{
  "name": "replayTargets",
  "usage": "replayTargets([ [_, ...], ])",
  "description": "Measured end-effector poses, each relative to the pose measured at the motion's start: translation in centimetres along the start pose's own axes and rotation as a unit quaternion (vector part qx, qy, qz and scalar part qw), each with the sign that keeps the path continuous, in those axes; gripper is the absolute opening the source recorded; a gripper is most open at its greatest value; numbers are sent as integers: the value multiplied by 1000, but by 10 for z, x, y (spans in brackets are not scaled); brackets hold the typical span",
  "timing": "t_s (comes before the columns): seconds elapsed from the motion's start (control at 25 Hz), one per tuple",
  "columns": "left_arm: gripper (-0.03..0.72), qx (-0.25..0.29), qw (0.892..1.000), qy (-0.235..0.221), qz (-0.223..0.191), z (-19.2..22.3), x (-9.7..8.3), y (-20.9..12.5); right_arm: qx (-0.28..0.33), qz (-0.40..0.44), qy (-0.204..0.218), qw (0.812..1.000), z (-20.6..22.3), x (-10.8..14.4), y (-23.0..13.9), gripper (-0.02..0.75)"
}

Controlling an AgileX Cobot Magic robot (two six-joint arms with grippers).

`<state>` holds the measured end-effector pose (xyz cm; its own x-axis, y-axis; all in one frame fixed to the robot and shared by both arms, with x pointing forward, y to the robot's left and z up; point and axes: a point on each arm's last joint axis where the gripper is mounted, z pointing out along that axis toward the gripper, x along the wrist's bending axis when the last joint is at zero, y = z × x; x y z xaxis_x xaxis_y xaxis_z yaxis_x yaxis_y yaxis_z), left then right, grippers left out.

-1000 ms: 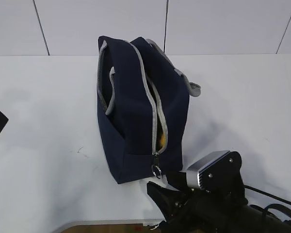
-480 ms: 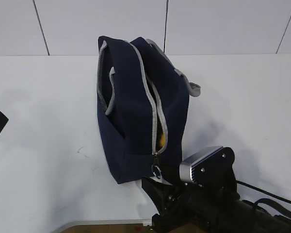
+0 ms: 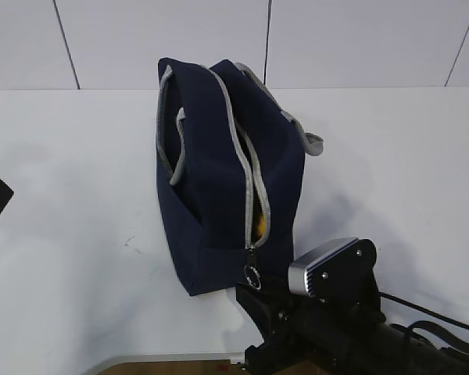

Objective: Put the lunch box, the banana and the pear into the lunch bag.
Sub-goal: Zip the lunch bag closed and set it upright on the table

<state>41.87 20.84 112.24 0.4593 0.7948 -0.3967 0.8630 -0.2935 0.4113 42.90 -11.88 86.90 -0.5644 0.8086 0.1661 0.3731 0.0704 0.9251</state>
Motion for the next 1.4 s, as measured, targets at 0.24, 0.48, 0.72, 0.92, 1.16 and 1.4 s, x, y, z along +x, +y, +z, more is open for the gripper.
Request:
replayTargets([
  [0.24, 253, 0, 1000, 0, 0, 0, 0, 0, -3, 9, -19, 1000, 0, -3, 1, 211],
  [0.48, 253, 0, 1000, 0, 0, 0, 0, 0, -5, 27, -24, 999, 0, -4, 1, 162],
  [0.72, 253, 0, 1000, 0, 0, 0, 0, 0, -4, 30, -20, 999, 0, -4, 1, 31],
  [0.92, 249, 0, 1000, 0, 0, 0, 0, 0, -3, 29, -15, 999, 0, -3, 1, -10],
  [1.16, 247, 0, 1000, 0, 0, 0, 0, 0, 7, 25, 1, 1000, -15, -2, -2, -10],
  [1.4, 244, 0, 1000, 0, 0, 0, 0, 0, -23, 28, 17, 999, -34, 1, 14, -10],
])
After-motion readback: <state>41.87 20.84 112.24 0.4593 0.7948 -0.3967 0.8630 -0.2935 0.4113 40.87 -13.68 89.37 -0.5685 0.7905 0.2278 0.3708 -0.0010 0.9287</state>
